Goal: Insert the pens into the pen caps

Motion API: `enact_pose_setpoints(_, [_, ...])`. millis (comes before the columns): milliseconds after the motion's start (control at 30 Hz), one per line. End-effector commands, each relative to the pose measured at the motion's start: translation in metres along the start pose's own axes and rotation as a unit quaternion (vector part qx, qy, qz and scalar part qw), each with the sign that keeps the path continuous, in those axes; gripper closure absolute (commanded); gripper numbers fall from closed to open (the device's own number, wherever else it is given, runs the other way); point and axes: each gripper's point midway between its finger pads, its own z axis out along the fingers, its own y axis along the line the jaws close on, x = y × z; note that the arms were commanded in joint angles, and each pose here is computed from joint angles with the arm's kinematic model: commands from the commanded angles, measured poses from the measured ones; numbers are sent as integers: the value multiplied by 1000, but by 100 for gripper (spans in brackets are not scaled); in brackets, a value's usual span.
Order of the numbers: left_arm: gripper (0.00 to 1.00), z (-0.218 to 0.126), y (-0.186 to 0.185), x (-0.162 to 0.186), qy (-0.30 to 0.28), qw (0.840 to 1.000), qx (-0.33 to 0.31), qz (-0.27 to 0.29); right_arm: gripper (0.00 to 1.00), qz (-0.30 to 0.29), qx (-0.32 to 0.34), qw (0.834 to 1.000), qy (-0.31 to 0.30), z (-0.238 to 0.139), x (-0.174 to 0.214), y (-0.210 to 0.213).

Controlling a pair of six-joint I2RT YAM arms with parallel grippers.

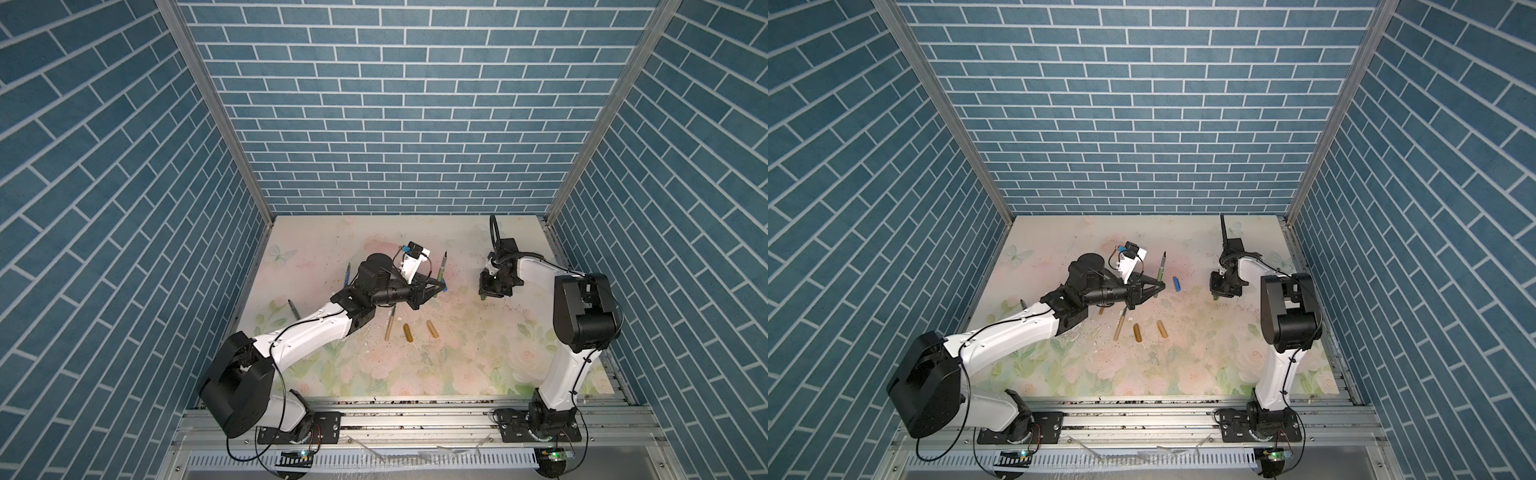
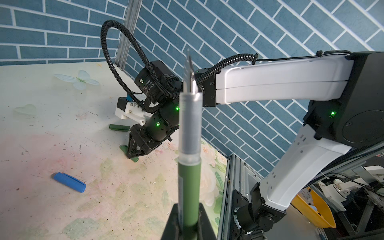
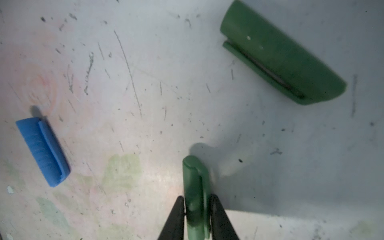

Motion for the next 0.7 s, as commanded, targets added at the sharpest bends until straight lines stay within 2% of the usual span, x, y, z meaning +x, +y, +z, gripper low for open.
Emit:
enact_pose_setpoints(0, [100,3,-8,-9,-7,1000,15,10,78,-6,23,999,30,16,13,-11])
enact_pose_setpoints(200, [100,4,-7,-8,-5,1000,13,9,81,-7,28,1000,13,9,6,2])
enact_pose_setpoints(367, [100,3,-9,-10,-6,1000,13,10,75,-12,33,999,5,3,1,8])
enact_pose_setpoints(667, [100,-1,-12,-13,-10,1000,12,13,75,-10,29,999,17,12,2,12])
